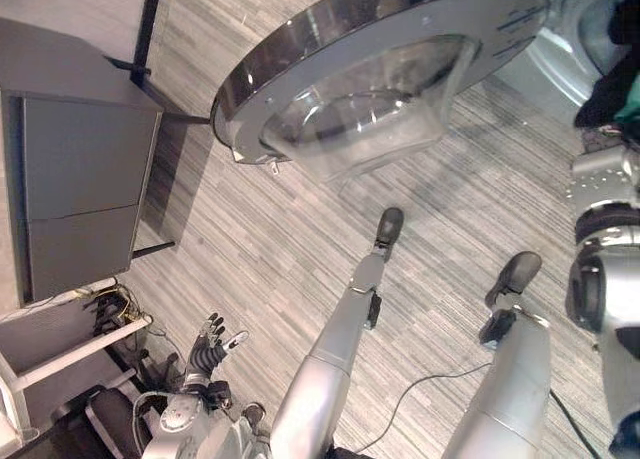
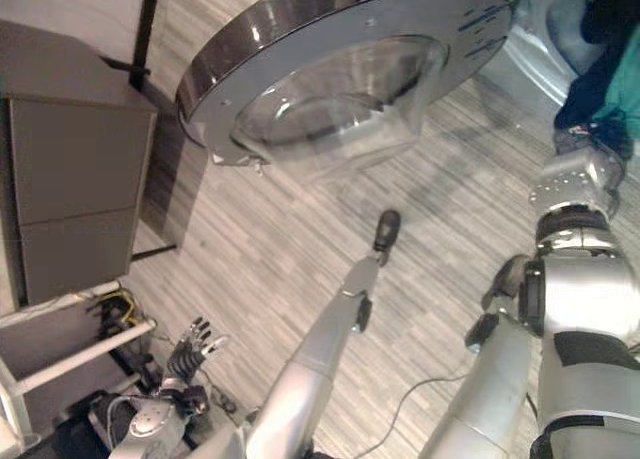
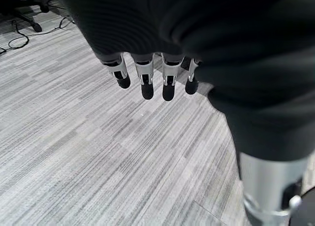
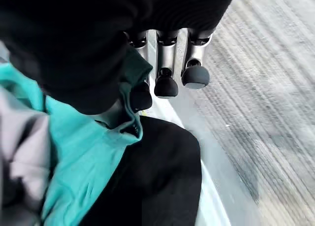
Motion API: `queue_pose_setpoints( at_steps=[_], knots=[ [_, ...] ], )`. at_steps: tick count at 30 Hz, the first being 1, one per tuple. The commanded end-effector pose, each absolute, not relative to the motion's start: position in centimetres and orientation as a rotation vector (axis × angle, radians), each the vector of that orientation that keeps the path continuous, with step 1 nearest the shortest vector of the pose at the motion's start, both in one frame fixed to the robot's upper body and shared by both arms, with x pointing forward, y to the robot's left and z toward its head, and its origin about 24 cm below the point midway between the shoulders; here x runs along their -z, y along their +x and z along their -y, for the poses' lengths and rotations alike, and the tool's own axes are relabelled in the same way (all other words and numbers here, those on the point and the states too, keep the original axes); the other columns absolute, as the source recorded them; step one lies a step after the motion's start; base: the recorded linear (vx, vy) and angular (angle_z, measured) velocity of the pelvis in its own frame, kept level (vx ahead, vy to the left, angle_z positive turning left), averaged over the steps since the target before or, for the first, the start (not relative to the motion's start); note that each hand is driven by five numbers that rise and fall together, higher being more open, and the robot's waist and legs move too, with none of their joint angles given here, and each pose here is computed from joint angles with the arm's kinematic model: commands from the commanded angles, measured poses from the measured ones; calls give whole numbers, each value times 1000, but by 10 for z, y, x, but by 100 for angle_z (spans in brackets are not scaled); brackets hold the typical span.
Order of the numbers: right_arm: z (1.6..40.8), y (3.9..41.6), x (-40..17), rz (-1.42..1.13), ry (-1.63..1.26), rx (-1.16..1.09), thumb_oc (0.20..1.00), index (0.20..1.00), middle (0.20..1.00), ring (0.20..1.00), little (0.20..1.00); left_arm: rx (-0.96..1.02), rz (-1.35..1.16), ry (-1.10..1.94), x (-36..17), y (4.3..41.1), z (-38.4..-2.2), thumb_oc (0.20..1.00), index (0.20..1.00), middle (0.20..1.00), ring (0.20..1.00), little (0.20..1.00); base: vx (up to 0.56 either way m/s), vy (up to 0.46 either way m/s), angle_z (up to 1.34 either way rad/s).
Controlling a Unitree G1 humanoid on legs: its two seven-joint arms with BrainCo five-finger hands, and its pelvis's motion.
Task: Grab the laundry basket,head to the washer,open it,put in the laundry and shut it.
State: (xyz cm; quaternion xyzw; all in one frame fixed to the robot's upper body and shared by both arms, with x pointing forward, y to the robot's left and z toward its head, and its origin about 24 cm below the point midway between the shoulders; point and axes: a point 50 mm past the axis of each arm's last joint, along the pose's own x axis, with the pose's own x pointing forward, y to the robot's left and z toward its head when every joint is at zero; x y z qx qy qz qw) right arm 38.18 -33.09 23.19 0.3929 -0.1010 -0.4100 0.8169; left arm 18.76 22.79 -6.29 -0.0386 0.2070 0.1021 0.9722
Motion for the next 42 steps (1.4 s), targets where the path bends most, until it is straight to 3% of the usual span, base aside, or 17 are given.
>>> queue_pose_setpoints(
  at_steps=[1,7,11,15,16,17,18,21,22,29,34,42],
  knots=[
    [285,335,-438,983,631,466,200,200,200,200,200,-292,-449,-23,62,183,-259,1000,1000,1000,1000,1000,14,-36,-14],
    [324,232,-524,1352,600,661,200,200,200,200,200,-262,-493,55,67,172,-266,1000,1000,1000,1000,1000,31,-9,0],
    [335,223,-525,1339,515,753,200,200,200,200,200,-255,-490,63,67,170,-265,1000,1000,1000,1000,1000,5,13,7],
    [357,254,-490,1137,436,855,200,200,200,200,200,-255,-468,46,65,174,-262,1000,1000,1000,1000,1000,-2,8,5],
    [366,269,-472,1030,417,876,630,630,630,630,630,-262,-459,41,64,175,-263,1000,1000,1000,1000,1000,0,0,0],
    [368,281,-457,951,407,877,1000,1000,1000,1000,1000,-264,-450,29,63,177,-262,1000,1000,1000,1000,1000,0,0,0],
    [370,303,-430,824,401,866,1000,1000,1000,1000,1000,-263,-432,5,60,182,-259,1000,1000,1000,1000,1000,-97,43,-1],
    [366,315,-415,778,424,836,1000,1000,1000,1000,1000,-270,-425,-1,59,182,-260,1000,1000,1000,1000,1000,-34,19,-6],
    [342,349,-370,706,567,728,1000,1000,1000,1000,1000,-289,-430,-42,61,183,-255,1000,1000,1000,1000,1000,-85,45,-13],
    [282,383,-294,662,829,457,1000,1000,1000,1000,1000,-302,-422,-88,62,188,-248,1000,1000,1000,1000,1000,9,-20,-14],
    [226,376,-211,596,965,165,1000,1000,1000,1000,1000,-277,-421,-130,65,188,-235,1000,1000,1000,1000,1000,-24,-22,4],
    [198,338,-123,404,950,-50,1000,1000,1000,1000,1000,-271,-466,-138,76,176,-236,1000,1000,1000,1000,1000,-45,-18,-1]
  ],
)
